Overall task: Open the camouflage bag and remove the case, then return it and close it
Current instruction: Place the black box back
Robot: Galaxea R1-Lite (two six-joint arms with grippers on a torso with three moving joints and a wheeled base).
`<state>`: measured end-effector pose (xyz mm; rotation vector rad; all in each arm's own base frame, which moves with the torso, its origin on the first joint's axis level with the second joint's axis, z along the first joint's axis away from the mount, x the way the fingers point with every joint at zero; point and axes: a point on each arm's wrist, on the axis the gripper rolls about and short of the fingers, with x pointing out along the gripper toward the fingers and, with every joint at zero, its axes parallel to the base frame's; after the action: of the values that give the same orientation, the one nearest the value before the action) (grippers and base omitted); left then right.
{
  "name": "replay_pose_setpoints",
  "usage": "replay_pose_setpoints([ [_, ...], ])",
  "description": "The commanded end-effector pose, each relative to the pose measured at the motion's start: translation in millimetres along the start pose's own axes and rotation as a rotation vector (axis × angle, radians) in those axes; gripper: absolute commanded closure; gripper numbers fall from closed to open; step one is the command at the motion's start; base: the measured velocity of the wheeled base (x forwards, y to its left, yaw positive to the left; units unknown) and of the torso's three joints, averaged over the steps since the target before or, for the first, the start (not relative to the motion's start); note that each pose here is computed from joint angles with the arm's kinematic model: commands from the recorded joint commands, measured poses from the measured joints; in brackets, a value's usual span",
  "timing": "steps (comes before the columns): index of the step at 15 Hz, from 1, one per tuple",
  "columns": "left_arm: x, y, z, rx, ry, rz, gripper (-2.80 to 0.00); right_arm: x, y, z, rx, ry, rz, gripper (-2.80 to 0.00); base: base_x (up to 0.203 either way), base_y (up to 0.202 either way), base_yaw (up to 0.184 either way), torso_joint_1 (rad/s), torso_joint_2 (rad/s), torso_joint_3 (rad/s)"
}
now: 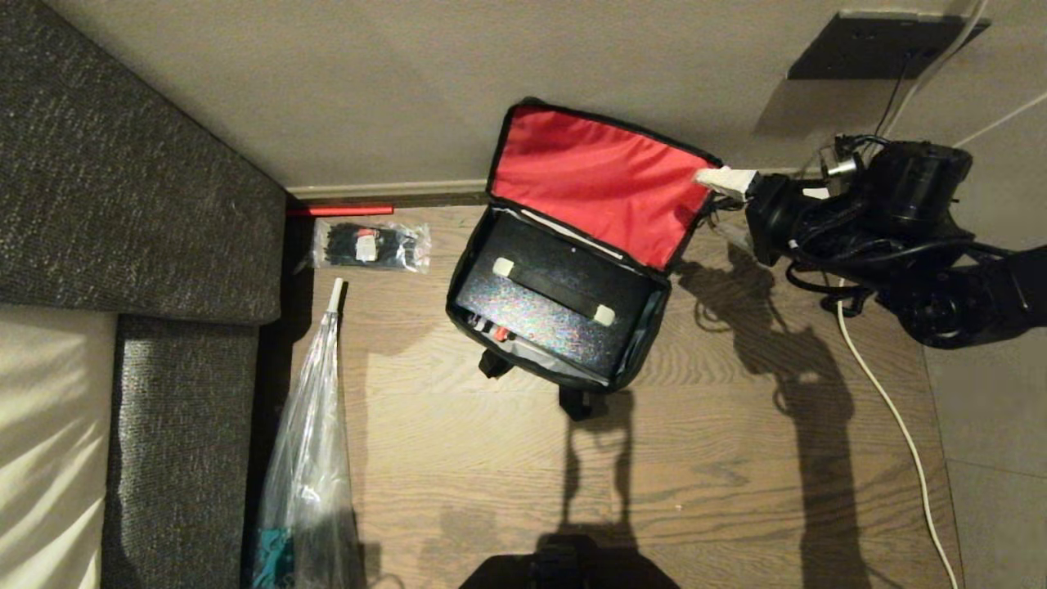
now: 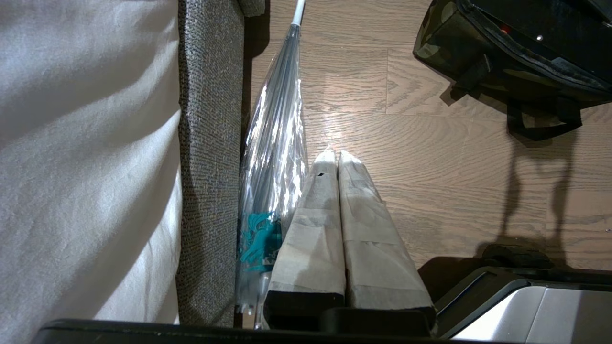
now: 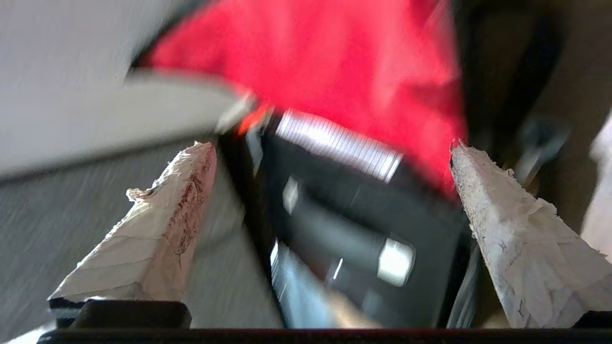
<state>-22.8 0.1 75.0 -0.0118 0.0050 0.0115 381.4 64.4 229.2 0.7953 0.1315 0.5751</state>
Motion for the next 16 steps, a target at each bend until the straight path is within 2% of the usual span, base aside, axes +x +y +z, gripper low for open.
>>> replay_pose_setpoints([
  [1, 0.1, 0.0, -0.9, 0.0, 0.001, 0.001, 0.0, 18.5, -22.9, -7.9, -0.003, -0.024, 0.011, -2.8, 0.0, 0.0, 0.0, 0.0, 0.0, 0.0],
  [7, 0.1, 0.0, -0.9, 0.0, 0.001, 0.002, 0.0, 37.5, -44.9, -3.6, -0.021, -0.046, 0.016, -2.8, 0.0, 0.0, 0.0, 0.0, 0.0, 0.0],
  [13, 0.1, 0.0, -0.9, 0.0, 0.001, 0.001, 0.0, 53.4, -43.7, 5.5, -0.039, -0.09, 0.09, -2.8, 0.0, 0.0, 0.0, 0.0, 0.0, 0.0],
  [16, 0.1, 0.0, -0.9, 0.0, 0.001, 0.001, 0.0, 54.8, -35.2, 11.4, 0.05, -0.135, 0.175, -2.8, 0.0, 0.0, 0.0, 0.0, 0.0, 0.0],
])
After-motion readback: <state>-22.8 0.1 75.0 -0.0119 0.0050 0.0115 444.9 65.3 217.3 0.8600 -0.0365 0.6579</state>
